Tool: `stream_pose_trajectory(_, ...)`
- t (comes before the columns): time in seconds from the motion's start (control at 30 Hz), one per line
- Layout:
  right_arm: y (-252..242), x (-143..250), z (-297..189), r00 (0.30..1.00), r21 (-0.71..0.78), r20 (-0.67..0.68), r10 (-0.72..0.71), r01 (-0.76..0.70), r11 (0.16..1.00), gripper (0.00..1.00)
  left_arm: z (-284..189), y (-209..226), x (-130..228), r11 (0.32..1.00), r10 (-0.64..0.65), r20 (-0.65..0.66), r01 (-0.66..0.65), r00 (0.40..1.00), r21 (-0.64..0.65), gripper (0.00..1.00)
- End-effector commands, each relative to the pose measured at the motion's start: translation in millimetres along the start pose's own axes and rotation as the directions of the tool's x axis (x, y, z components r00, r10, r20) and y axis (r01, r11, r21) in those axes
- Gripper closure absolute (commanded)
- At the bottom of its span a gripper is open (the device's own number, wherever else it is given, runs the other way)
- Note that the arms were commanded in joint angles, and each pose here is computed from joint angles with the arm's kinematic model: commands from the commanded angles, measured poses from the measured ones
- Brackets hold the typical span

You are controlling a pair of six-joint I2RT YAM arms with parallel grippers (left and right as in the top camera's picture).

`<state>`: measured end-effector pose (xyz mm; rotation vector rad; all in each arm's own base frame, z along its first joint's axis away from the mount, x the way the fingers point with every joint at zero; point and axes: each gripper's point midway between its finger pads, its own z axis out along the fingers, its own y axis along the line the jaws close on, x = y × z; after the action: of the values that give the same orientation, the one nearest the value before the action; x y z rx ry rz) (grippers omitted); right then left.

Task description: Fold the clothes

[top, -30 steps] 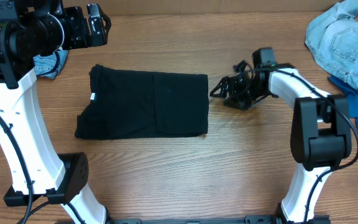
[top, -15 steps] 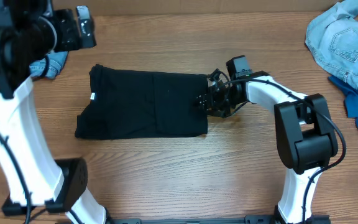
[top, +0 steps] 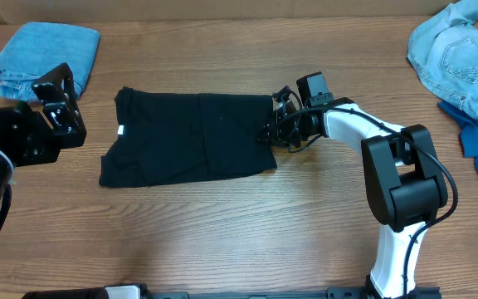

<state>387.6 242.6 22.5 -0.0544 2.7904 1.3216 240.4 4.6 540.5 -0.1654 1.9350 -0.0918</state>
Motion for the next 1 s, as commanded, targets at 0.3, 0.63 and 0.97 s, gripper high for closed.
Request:
stream_pose_trajectory(0.3,-0.8,-10.8,-37.2,0.996,0.113,0.090,0.009,-0.019,0.993,0.96,23.3,2.2,3.9,1.000,-0.012,-0.051,0.011,0.999,-0.020,0.00)
stream_pose_trajectory(0.63,-28.1,-13.4,-92.7,0.990,0.198,0.141,0.026,-0.054,0.979,0.96,31.8,0.9,5.6,1.000,-0.013,-0.070,0.012,0.997,-0.014,0.00)
stream_pose_trajectory(0.97,-14.9,-33.3,-148.8,0.982,0.316,0.184,-0.041,-0.020,0.948,0.96,36.8,1.0,6.5,1.000,-0.013,-0.080,0.012,0.997,-0.016,0.00)
